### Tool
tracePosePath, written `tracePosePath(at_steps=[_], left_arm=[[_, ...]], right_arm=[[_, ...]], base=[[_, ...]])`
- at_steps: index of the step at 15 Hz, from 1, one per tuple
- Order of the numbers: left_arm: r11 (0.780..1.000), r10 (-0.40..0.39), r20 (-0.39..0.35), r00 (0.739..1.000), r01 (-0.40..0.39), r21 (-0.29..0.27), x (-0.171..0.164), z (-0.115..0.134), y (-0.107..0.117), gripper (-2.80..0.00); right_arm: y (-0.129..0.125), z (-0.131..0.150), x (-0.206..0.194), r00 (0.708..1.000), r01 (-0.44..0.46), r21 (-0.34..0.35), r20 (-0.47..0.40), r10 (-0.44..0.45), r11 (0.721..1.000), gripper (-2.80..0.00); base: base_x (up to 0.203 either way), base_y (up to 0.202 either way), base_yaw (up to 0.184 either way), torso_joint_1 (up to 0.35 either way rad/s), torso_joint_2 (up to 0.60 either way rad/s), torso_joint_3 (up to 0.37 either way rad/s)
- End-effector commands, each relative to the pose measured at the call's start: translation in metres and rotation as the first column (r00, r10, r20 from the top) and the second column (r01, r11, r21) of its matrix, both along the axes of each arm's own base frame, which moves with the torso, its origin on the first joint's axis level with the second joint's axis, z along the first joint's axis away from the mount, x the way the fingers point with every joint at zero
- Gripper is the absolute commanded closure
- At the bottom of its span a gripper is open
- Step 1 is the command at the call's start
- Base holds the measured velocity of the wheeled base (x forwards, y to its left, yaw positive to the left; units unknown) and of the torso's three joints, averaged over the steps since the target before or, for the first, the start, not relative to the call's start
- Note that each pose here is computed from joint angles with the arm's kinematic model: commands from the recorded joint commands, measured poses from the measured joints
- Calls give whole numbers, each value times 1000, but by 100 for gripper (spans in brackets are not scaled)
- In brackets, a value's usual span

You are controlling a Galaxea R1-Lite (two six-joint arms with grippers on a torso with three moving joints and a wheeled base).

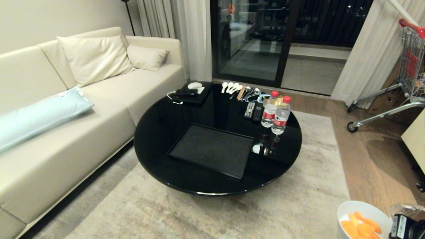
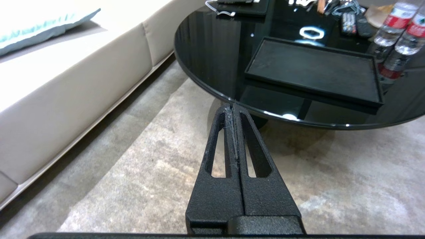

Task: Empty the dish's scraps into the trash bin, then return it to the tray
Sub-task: Move the bowl over the trash can

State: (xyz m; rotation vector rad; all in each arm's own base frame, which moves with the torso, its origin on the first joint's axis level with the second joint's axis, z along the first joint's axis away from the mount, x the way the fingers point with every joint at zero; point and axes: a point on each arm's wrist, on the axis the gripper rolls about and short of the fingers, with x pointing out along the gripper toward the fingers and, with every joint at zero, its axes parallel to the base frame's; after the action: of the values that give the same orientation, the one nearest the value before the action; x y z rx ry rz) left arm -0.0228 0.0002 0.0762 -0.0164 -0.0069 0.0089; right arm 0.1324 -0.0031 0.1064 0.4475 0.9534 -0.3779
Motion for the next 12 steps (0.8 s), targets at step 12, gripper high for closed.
tracePosePath(at_steps=[12], left_arm=[[1000, 0, 1, 1000, 0, 0, 0, 0, 0, 0]], right_arm=[[0, 1, -1, 1000, 2, -1, 10, -2, 1000, 0]], base=[[0, 0, 0, 0, 0, 0]])
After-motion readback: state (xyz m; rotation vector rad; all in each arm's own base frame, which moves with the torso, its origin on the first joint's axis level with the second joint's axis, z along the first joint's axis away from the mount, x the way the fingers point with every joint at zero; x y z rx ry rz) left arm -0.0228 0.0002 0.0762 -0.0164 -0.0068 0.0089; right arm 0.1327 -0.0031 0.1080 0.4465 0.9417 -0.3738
